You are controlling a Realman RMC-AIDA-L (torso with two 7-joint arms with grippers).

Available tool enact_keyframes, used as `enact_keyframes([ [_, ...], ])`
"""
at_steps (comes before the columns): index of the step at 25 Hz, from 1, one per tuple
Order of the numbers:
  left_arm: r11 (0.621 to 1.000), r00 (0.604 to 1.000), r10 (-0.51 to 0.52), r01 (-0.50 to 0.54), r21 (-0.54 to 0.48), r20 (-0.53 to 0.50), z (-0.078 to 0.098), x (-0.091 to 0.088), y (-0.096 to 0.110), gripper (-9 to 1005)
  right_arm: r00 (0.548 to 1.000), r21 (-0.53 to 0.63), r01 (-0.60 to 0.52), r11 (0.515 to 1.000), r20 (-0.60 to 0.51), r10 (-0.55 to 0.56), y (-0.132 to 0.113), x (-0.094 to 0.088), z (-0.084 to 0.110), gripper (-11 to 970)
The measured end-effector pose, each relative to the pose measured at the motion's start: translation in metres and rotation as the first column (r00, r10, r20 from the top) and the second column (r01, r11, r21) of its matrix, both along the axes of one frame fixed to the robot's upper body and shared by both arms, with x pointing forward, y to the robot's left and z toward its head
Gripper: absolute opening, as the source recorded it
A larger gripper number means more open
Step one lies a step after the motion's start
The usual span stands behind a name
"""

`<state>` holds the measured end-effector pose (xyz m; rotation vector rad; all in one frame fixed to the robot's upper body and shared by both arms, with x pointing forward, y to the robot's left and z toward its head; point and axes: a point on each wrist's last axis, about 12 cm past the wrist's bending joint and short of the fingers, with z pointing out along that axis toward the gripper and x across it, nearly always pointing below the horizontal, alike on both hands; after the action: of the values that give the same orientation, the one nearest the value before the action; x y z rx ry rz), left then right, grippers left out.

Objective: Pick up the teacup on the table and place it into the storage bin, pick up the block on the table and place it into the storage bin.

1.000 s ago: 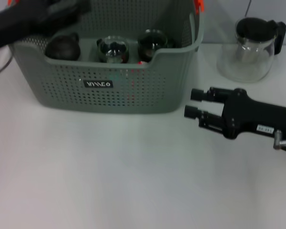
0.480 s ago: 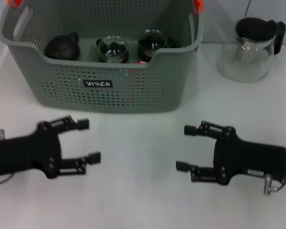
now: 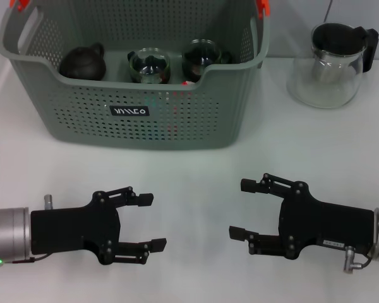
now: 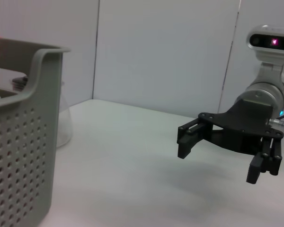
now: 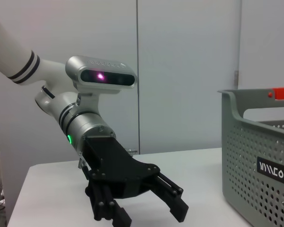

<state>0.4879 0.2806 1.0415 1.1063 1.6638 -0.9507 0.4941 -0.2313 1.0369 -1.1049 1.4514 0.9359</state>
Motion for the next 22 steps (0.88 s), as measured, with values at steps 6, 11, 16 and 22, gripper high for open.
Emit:
enact_keyframes([
  [6, 1.000, 1.000, 0.004, -0.004, -0.003, 0.003, 0.001, -0.001, 0.003, 876, 1.000, -0.002, -0.006, 1.000, -0.020, 0.006, 0.000, 0.000, 0.000, 868],
  [11, 1.000, 1.000, -0.010, 0.010, -0.009, 0.002, 0.002, -0.002, 0.003, 876, 1.000, -0.013, -0.006, 1.000, -0.025, 0.005, 0.000, 0.000, -0.001, 868],
  [16, 0.998, 0.999, -0.050, 0.050, -0.047, 0.013, 0.010, -0.003, 0.003, 877, 1.000, -0.020, -0.002, 1.000, -0.026, 0.002, -0.001, 0.001, -0.002, 869],
  [22, 0.991, 0.997, -0.072, 0.076, -0.110, 0.039, 0.022, -0.006, 0.007, 877, 1.000, -0.017, -0.009, 1.000, -0.021, 0.009, 0.001, 0.002, -0.001, 869],
])
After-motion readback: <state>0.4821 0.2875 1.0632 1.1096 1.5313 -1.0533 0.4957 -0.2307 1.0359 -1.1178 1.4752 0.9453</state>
